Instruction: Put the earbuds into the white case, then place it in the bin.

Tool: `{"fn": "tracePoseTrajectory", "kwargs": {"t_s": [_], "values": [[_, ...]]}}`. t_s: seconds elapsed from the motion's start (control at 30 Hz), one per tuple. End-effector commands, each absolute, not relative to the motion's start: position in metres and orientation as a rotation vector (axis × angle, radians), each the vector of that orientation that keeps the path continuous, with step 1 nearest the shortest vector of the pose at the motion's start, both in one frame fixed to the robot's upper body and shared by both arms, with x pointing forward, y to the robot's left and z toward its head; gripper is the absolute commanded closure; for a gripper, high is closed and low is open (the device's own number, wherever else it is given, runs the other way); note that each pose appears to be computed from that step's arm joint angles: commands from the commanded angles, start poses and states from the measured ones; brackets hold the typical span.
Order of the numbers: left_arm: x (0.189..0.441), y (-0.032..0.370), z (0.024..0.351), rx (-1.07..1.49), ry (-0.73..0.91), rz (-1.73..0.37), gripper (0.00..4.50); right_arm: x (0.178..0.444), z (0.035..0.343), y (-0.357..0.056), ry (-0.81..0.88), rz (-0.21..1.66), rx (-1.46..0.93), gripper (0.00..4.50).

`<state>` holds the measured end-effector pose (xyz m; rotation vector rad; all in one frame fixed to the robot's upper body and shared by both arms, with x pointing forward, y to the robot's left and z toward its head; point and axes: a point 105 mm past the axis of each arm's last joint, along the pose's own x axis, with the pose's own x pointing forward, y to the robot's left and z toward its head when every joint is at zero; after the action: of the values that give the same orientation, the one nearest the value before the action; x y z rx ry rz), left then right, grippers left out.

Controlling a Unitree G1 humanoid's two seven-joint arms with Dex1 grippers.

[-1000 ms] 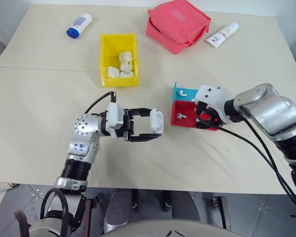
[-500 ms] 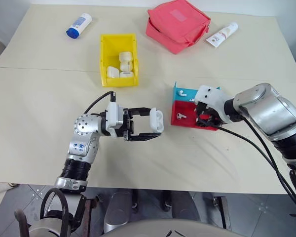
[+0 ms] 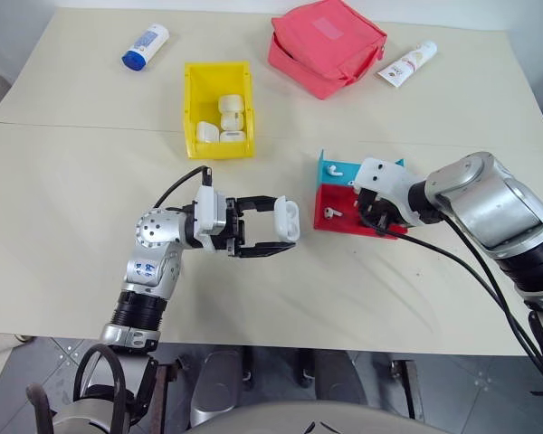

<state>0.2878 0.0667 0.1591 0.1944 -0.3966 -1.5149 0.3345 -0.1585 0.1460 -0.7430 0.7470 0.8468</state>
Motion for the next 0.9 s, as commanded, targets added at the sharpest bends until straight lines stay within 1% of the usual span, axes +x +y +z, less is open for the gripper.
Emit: {"fn": "tracePoseTrajectory", "kwargs": {"t_s": [0.03,0.13,0.23,0.33,0.47,0.5,0.73,0.9], "values": [[0.288,0.068,0.167,0.217,-0.433,-1.507,1.73,0.333,0.182,-0.145,0.552,0.929,-0.662,4.06],[0.288,0.068,0.165,0.204,-0.429,-1.505,1.73,0.313,0.215,-0.136,0.331,1.092,-0.542,4.06],[0.288,0.065,0.168,0.177,-0.438,-1.515,1.73,0.292,0.228,-0.133,0.193,1.199,-0.455,4.06],[0.288,0.064,0.168,0.167,-0.442,-1.525,1.73,0.281,0.237,-0.128,0.105,1.253,-0.372,4.06],[0.284,0.058,0.171,0.120,-0.455,-1.555,1.73,0.254,0.254,-0.102,-0.135,1.410,-0.179,4.06],[0.283,0.057,0.172,0.105,-0.465,-1.560,1.73,0.250,0.255,-0.097,-0.172,1.437,-0.144,4.06],[0.282,0.052,0.183,0.096,-0.497,-1.586,1.73,0.244,0.242,-0.074,-0.217,1.492,-0.055,4.06],[0.282,0.051,0.192,0.099,-0.527,-1.587,1.73,0.247,0.230,-0.068,-0.216,1.495,-0.036,4.06]]}}
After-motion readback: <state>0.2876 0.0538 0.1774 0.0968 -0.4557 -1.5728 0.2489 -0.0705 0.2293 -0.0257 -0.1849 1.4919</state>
